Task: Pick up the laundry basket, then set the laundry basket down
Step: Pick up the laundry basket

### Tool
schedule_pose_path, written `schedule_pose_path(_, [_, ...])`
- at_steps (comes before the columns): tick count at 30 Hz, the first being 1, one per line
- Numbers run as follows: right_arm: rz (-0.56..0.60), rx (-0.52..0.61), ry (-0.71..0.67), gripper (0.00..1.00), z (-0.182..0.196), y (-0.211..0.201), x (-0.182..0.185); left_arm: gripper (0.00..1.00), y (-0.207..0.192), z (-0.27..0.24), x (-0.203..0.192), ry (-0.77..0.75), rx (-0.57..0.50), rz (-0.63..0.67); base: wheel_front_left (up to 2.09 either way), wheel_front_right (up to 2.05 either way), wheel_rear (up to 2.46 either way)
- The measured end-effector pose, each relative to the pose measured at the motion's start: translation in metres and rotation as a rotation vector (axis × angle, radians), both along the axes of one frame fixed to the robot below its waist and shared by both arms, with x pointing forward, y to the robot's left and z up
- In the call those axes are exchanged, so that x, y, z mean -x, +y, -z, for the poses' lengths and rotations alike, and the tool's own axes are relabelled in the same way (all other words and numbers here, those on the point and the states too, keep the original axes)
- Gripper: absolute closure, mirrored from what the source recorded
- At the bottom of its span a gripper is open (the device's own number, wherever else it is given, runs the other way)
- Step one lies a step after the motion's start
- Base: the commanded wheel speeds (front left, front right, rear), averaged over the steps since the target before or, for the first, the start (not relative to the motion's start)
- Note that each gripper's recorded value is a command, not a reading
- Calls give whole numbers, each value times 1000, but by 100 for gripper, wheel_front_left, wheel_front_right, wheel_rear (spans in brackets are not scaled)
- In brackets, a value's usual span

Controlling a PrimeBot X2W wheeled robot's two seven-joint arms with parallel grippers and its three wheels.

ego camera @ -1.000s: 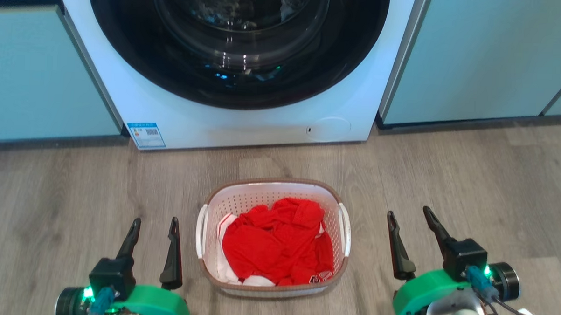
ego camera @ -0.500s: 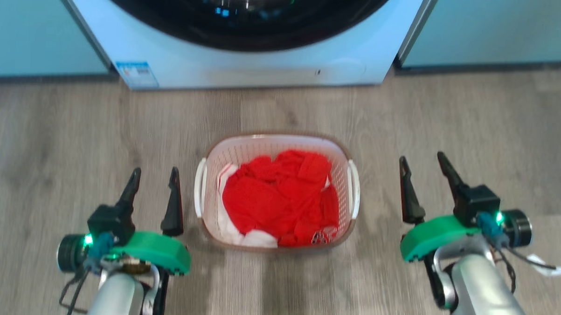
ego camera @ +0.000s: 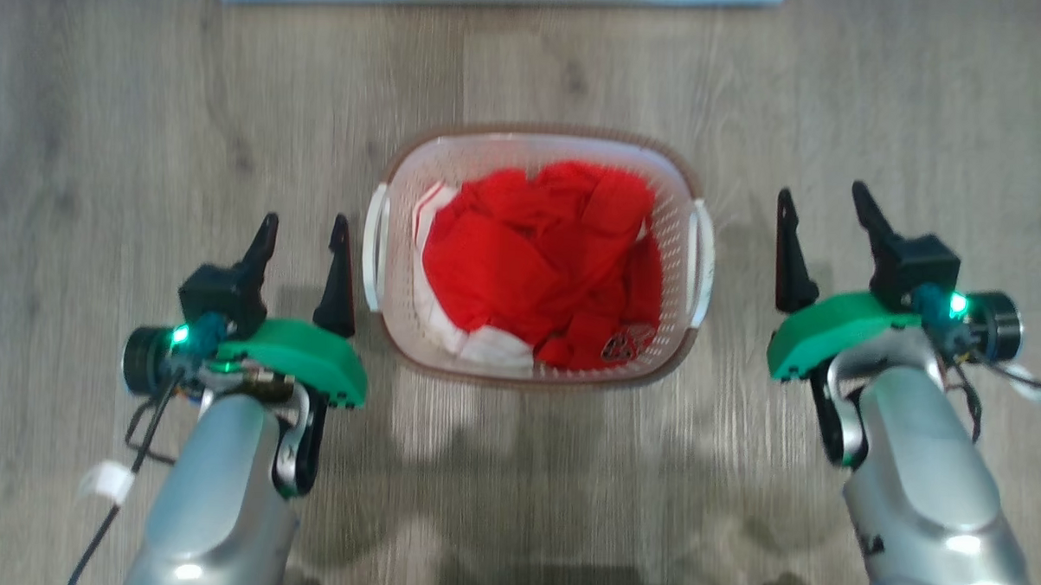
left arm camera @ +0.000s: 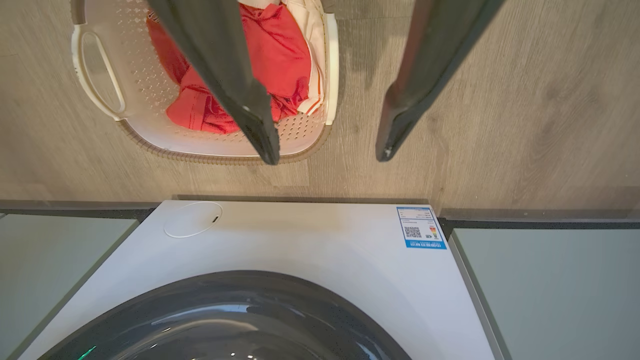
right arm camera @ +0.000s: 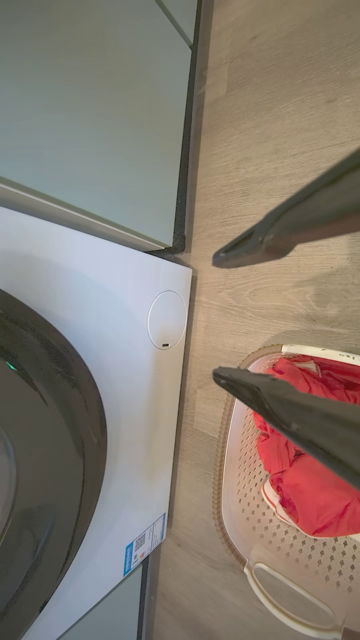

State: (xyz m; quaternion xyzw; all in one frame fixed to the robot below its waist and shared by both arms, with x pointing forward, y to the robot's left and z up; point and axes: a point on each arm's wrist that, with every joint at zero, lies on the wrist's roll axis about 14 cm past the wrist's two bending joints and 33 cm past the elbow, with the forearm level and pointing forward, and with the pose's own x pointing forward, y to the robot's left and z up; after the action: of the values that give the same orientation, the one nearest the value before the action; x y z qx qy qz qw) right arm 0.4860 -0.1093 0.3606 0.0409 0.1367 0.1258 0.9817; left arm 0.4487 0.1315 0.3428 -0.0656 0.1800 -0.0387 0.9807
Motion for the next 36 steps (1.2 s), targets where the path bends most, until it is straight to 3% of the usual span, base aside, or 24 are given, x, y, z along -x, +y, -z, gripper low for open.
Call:
schedule_pose_path(10, [-7,3,158,0,76,5,-16,0,-8,66,-14,155,13,34,0,0,0])
schedule_pose_path(18, [-28,1,273,0,127,13,-7,0,-18,105,-10,255,15,87,0,0,0])
schedule_pose_path(36, [-67,-13,384,0,186,29,10,0,-23,165,-1,413,14,129,0,0,0])
